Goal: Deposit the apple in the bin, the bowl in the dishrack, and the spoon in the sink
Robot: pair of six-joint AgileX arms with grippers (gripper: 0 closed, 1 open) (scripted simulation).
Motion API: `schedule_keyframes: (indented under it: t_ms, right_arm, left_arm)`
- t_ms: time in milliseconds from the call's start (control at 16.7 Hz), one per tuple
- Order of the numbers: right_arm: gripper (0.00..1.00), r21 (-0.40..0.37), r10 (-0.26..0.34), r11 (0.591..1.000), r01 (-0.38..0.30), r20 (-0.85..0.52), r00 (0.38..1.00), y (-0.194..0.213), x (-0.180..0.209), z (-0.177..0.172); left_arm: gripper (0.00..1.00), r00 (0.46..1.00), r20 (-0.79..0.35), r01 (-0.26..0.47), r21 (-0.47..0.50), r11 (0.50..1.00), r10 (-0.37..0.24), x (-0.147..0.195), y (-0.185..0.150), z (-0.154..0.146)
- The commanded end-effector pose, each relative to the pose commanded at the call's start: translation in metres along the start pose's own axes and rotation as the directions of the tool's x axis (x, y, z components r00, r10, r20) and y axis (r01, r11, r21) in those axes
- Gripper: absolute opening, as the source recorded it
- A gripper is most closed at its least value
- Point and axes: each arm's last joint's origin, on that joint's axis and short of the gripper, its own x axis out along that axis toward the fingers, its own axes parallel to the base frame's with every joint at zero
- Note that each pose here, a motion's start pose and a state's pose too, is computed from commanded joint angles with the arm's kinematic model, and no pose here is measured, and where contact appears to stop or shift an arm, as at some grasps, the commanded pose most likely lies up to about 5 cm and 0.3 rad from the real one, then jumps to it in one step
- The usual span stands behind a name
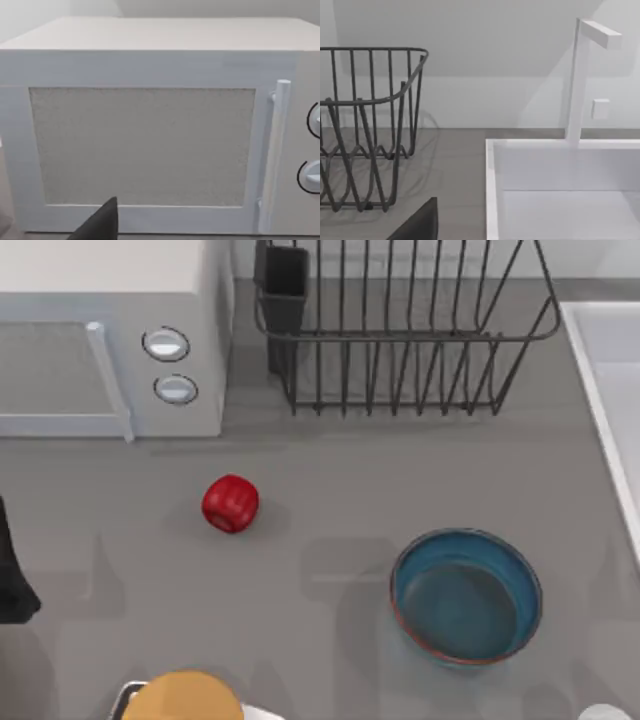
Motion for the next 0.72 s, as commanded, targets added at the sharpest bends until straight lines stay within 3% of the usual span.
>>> schedule_keyframes:
  t_ms: [360, 540, 720]
  right_arm:
    - [1.00, 0.000, 0.000, 1.000, 0.000, 0.000, 1.000, 0.000, 0.000, 0.000]
    - [1.00, 0.000, 0.000, 1.000, 0.000, 0.000, 1.000, 0.000, 0.000, 0.000]
    - [1.00, 0.000, 0.000, 1.000, 0.000, 0.000, 1.000, 0.000, 0.000, 0.000]
  left_arm:
    - [1.00, 0.997, -0.072, 0.025, -0.004, 1.000, -0.025, 0.001, -0.003, 0.020]
    - [1.00, 0.978, -0.196, 0.065, -0.008, 0.998, -0.066, 0.010, -0.009, 0.054]
    - [1.00, 0.919, -0.379, 0.117, -0.011, 0.993, -0.112, 0.036, -0.021, 0.093]
